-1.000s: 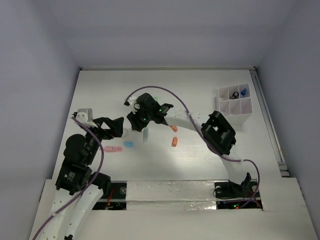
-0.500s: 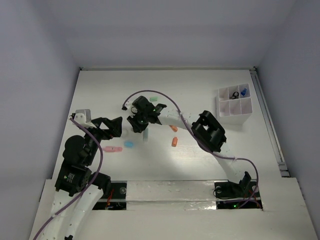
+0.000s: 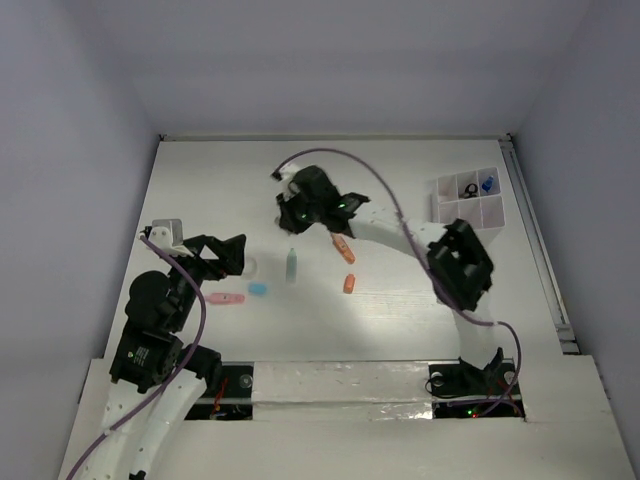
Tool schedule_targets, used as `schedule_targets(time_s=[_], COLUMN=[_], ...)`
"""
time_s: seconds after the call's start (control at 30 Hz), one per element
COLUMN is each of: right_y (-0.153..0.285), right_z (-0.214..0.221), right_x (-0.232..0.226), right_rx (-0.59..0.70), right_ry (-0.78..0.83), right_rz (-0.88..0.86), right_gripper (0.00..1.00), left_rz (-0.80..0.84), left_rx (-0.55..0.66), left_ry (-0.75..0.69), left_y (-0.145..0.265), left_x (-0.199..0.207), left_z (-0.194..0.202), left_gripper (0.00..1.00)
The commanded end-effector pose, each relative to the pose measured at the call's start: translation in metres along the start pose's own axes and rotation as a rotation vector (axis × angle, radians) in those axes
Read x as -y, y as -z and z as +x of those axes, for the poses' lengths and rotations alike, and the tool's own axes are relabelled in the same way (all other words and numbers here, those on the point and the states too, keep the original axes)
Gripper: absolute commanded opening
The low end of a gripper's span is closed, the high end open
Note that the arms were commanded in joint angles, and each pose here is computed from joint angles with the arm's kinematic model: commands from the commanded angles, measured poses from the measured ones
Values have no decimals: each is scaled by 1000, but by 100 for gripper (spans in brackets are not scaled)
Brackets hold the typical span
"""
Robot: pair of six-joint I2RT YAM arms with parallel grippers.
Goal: Sort the stationery into containers
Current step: Pick up the stationery from the center of the board, then place the stationery in the storage box.
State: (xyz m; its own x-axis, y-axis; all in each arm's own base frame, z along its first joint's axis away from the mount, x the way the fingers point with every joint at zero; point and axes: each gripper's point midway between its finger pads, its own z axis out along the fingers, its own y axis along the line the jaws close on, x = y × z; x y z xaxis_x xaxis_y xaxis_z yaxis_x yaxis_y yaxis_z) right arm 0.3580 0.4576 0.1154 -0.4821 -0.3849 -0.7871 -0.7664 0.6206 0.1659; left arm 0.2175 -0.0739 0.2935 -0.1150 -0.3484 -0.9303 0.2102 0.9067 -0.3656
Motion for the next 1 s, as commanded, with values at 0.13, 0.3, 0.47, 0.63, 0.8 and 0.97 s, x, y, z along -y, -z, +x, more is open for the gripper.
schedule_targets(time_s=[0.13,0.3,0.47,0.63,0.8,0.97], right_y=[175,258,298,304,295,286], right_z=[-61,4,51,72,85,88], right_x=[206,313,352,366,373,382], right_rx=[366,290,225,141,76,54], right_ry=[-399,-563,-632,-611,-603,-596], right_rz=[455,763,922,1015,1027,1032], right_gripper=[1,1,1,1,3,5], left_rz=[67,92,107,115,111,110], left_rx=[72,76,64,54,55,51], left_ry=[7,10,17,15,18,16], left_y=[6,9,10,9,10,9], left_x=[14,20,24,26,25,25], left_z=[-21,-22,-19,-17,-17,-16], left_gripper=[99,99,99,99,99,99])
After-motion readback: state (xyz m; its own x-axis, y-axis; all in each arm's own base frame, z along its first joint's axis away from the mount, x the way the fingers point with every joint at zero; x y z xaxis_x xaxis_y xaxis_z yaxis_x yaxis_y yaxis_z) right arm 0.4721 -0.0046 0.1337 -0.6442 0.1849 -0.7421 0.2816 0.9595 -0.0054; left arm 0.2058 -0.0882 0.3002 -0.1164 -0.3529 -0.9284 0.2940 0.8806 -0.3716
